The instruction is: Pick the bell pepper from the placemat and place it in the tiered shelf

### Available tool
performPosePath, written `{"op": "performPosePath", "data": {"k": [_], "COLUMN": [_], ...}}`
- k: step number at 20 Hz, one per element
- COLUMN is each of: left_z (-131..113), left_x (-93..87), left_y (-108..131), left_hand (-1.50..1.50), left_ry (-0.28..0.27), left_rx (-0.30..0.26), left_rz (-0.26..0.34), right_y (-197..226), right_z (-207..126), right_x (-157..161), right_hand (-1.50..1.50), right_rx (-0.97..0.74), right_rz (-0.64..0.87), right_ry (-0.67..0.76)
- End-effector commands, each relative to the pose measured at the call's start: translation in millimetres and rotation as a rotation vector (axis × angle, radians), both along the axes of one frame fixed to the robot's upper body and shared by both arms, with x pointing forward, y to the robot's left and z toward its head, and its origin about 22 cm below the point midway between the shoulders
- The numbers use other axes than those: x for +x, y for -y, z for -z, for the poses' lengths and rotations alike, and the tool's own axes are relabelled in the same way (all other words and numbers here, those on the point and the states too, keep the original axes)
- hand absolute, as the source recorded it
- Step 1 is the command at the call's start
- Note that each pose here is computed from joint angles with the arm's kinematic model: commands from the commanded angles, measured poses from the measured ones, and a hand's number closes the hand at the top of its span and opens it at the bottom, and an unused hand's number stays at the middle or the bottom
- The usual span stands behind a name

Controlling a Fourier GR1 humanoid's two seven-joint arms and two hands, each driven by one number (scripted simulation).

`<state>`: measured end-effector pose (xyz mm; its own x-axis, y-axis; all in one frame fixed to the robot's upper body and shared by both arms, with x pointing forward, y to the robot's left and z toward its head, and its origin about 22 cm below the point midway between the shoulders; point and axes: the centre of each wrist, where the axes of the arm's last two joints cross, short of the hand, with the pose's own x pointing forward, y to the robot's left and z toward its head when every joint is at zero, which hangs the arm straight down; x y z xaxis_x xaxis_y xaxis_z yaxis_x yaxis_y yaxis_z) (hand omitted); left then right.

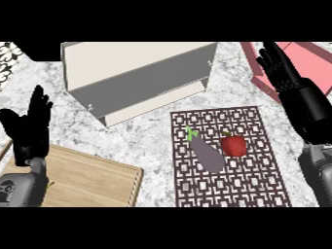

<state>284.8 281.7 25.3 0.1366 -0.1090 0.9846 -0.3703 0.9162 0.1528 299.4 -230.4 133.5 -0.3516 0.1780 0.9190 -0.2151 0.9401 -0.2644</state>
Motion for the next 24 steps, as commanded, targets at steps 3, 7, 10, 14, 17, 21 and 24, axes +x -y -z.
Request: {"op": "performPosePath", "data": {"k": [3,7,10,14,17,21,24], "left_z": [19.7,33.5,46.9,45.5,52.2,53.6,57.1], "left_x": [-18.2,-27.4,-44.3,-51.1,-46.7,-43.4,-41.7], "left_y": [6.4,3.2,7.5,4.1,13.9,9.7,9.9], "left_hand": [0.0,0.0,0.0,0.0,0.0,0.0,0.0], "left_ry": [-0.087,-0.154,-0.2,-0.189,-0.187,-0.191,-0.179], "left_rx": [0.083,0.088,0.052,0.066,0.056,0.073,0.07], "left_rz": [0.148,0.212,0.37,0.487,0.482,0.497,0.49], "right_y": [60.4,148.1,115.6,71.8,43.9,12.2,1.3], "right_z": [18.9,39.6,86.5,105.9,92.0,70.0,67.4], "right_x": [-20.6,-43.4,-68.0,-104.7,-112.5,-125.2,-119.3], "right_hand": [-1.5,-1.5,1.5,-1.5,-1.5,-1.5,-1.5], "right_rx": [-0.167,-0.564,-0.218,-0.148,-0.206,-0.298,-0.425], "right_rz": [0.413,0.855,1.082,0.92,0.781,0.711,0.651], "right_ry": [-0.015,-0.174,-0.166,-0.071,-0.024,-0.089,-0.245]}}
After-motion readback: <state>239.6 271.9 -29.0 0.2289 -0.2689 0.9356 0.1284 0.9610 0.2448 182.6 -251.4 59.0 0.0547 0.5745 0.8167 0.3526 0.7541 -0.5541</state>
